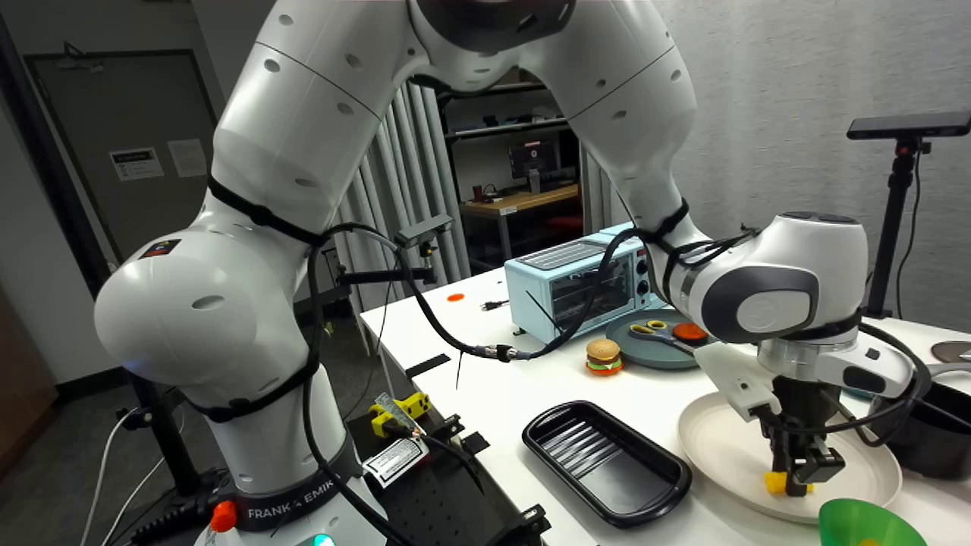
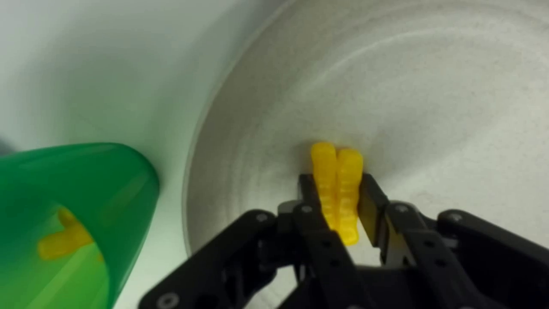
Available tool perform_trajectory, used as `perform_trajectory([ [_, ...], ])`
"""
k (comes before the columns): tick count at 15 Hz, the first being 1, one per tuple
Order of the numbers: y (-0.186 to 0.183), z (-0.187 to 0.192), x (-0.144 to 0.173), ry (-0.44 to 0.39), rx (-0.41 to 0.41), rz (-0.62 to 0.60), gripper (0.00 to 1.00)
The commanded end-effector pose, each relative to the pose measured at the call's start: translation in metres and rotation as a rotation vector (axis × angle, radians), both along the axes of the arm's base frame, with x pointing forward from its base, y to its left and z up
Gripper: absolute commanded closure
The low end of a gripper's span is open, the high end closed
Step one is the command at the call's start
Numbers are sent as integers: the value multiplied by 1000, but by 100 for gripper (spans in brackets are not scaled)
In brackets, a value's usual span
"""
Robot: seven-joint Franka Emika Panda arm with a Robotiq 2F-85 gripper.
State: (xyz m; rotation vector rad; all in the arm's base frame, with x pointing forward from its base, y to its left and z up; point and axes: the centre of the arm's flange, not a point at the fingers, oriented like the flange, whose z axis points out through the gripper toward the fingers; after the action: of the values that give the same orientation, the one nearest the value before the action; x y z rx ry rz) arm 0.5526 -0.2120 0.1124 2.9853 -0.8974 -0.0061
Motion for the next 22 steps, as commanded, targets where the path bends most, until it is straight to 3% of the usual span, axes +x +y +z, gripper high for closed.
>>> perform_trajectory([
  [1, -1, 11, -3, -22, -27, 14, 93],
  [12, -13, 86, -33, -55, -68, 5, 93],
  [22, -60, 110, -74, -48, -116, -78, 93],
])
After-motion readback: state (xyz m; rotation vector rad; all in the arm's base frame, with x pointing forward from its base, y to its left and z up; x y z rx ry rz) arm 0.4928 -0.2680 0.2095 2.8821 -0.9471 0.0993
